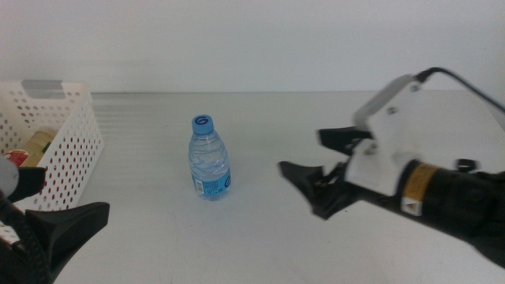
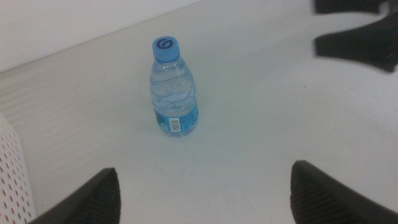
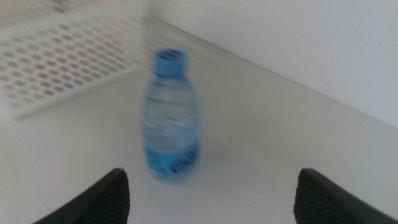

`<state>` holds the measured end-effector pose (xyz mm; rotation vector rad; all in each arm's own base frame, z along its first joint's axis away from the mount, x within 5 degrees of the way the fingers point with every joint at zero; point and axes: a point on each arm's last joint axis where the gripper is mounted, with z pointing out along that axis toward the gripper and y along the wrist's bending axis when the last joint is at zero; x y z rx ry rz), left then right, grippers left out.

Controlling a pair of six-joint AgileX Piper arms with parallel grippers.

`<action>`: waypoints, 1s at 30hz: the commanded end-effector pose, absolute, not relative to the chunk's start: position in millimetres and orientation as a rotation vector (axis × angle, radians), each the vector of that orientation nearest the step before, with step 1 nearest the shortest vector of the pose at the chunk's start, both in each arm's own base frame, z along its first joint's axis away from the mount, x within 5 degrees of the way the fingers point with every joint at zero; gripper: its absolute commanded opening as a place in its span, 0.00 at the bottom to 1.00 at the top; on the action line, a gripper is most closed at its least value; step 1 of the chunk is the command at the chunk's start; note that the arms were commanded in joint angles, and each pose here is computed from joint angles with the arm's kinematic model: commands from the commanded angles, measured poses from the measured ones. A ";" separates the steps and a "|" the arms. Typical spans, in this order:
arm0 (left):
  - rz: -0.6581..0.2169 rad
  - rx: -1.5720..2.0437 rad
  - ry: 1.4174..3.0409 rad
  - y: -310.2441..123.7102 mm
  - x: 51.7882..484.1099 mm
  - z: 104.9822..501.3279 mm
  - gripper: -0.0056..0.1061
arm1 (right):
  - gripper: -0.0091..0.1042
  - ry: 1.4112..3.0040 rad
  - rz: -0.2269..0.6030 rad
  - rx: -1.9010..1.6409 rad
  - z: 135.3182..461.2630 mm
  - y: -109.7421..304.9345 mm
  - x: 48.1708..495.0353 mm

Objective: Use arms to grab the bottles and put them into the dustbin to the left of the table.

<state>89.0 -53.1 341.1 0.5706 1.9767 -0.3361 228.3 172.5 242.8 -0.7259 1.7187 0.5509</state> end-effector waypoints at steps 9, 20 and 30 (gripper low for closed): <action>-0.362 0.535 1.897 -54.4 90.8 353.9 0.86 | 0.71 1.743 0.371 -0.616 299.5 132.1 196.0; -0.362 0.535 1.897 -54.4 90.8 353.9 0.86 | 0.71 1.706 0.415 -0.763 302.8 151.0 172.8; -0.362 0.535 1.897 -54.4 90.8 353.9 0.86 | 0.78 1.661 0.466 -0.740 307.6 156.5 169.5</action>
